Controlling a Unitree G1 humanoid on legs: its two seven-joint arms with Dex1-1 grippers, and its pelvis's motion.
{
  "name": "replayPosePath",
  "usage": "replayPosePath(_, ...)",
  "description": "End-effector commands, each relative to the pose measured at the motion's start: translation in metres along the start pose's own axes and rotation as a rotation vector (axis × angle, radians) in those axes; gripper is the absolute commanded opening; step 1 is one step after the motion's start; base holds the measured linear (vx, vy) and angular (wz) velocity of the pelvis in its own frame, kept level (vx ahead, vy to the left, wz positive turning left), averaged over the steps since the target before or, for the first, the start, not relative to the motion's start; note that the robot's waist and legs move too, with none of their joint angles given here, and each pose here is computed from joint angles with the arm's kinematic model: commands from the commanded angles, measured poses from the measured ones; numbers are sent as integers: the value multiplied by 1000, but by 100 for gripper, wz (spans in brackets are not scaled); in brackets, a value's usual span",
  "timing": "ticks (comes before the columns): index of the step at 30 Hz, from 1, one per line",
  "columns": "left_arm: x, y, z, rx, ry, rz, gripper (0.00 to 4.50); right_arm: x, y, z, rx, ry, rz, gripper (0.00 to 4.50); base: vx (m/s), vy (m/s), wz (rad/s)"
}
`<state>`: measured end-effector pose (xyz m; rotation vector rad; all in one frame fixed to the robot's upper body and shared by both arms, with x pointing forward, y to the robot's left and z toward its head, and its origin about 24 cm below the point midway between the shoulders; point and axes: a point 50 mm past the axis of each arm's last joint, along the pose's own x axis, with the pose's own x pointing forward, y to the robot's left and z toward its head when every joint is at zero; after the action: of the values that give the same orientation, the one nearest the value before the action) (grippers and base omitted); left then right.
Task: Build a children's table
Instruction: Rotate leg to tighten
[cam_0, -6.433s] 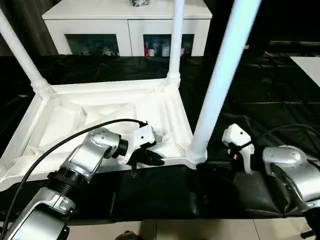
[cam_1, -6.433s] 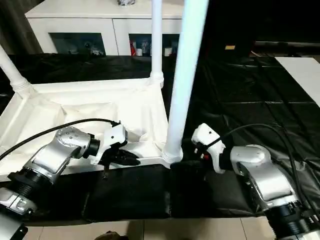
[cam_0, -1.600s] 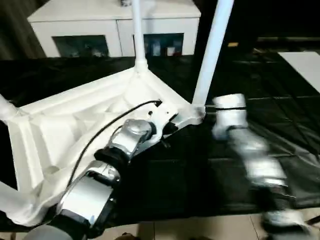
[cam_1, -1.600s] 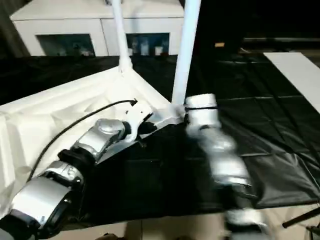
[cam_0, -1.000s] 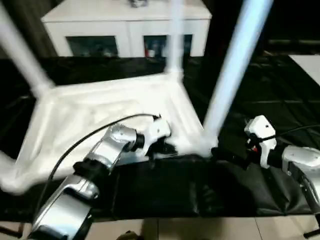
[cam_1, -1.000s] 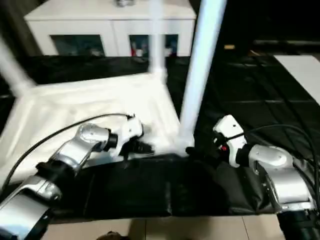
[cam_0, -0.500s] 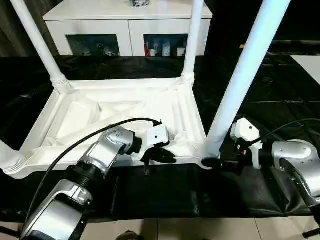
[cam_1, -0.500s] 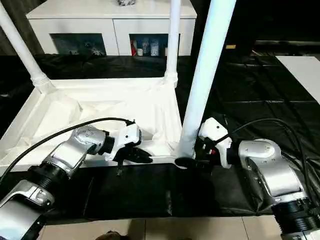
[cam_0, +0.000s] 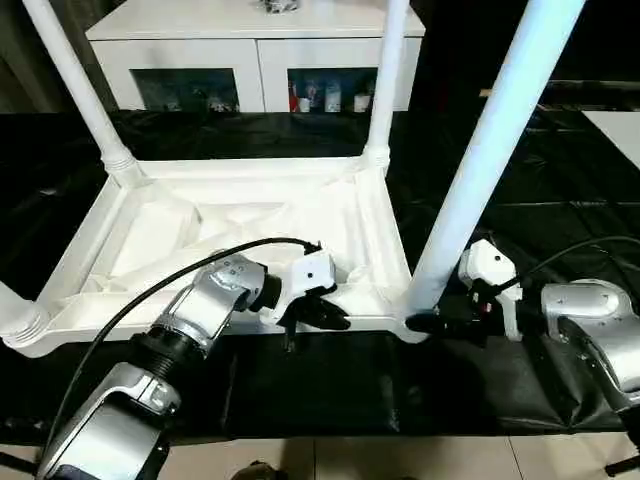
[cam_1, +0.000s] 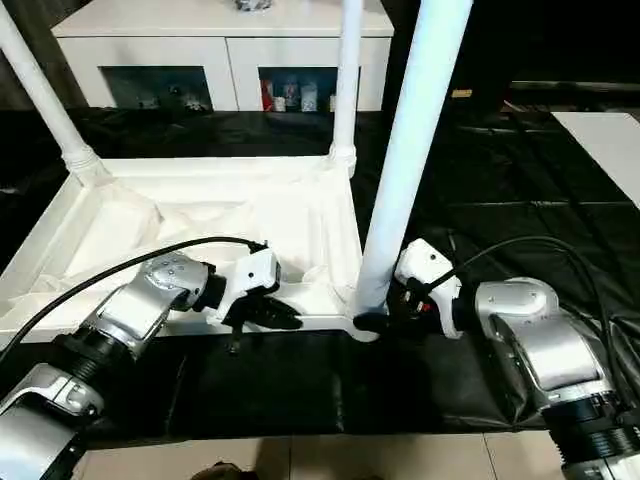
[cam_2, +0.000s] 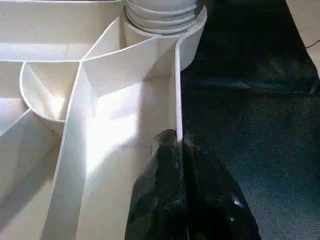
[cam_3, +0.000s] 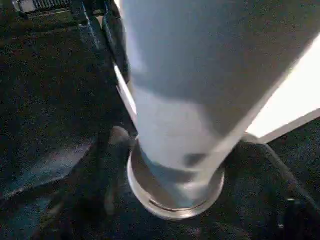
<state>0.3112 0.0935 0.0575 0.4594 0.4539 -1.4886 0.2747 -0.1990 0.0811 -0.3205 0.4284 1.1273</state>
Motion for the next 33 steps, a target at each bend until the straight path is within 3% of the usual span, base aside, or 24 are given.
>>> replayPosePath(1, -4, 1, 9, 37, -15, 4, 0, 0, 1, -3, -5, 24, 23, 256, 0, 0, 0)
replayPosePath(10, -5, 1, 9, 34, -10, 6, 0, 0, 2, -6, -17, 56, 45, 207, 0, 0, 0)
replayPosePath(24, -4, -1, 7, 22, -11, 8, 0, 5, 3, -11, -20, 55, 26, 202, 0, 0, 0)
replayPosePath(25, -4, -1, 7, 22, -10, 8, 0, 6, 2, -11, -8, 47, 21, 237, 0, 0, 0)
replayPosePath(33, -4, -1, 8, 25, -8, 11, 0, 6, 0, -9, -18, 50, 11, 314, 0, 0, 0)
